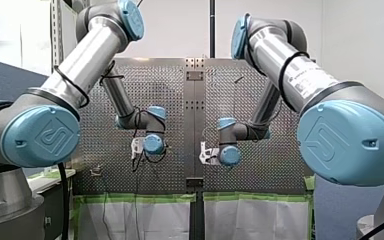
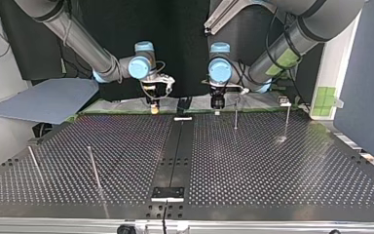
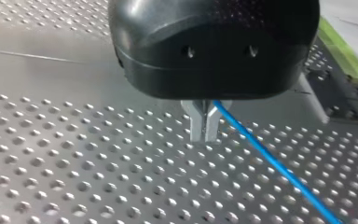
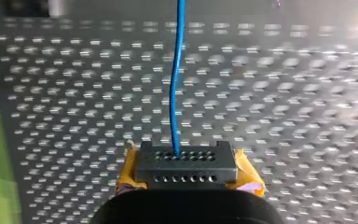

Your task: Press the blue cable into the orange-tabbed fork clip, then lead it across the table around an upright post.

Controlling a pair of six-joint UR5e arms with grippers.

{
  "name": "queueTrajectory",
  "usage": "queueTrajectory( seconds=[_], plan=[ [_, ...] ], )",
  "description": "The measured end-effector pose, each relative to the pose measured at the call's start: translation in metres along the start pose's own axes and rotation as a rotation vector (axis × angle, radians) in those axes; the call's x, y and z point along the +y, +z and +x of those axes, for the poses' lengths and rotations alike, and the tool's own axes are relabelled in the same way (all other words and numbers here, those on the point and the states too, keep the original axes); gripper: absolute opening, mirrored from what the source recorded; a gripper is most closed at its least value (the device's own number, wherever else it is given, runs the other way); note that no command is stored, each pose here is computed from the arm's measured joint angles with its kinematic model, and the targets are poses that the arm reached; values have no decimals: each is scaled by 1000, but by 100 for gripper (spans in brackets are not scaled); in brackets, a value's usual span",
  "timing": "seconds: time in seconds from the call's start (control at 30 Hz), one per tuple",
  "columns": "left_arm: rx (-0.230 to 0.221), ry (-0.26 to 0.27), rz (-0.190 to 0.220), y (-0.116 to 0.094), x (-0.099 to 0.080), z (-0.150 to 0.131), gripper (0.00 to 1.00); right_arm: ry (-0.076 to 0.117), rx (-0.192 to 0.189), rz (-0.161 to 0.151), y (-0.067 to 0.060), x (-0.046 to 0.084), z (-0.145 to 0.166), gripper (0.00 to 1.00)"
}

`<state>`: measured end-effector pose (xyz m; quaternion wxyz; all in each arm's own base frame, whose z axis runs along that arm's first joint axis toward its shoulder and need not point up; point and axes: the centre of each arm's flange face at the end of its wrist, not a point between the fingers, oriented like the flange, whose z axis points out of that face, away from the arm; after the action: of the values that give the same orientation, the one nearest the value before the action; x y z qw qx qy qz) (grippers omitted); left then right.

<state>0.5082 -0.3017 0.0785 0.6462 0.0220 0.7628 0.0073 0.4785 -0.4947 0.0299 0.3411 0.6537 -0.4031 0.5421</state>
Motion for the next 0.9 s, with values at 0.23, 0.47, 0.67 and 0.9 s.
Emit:
queueTrajectory(
  seconds=[0.23, 0.47, 0.67, 0.9],
  plan=[
    [-22, -34, 5, -11, -5, -34, 1, 3, 28, 7, -5, -3, 40, 0],
    [-60, -64, -12, -22, -8, -70, 1, 7, 55, 13, -13, -5, 82, 0],
    [-98, -90, -28, -31, -7, -99, 1, 15, 89, 19, -20, -6, 116, 0],
    [-143, -112, -34, -43, -6, -136, 1, 22, 137, 25, -31, -8, 157, 0]
  ],
)
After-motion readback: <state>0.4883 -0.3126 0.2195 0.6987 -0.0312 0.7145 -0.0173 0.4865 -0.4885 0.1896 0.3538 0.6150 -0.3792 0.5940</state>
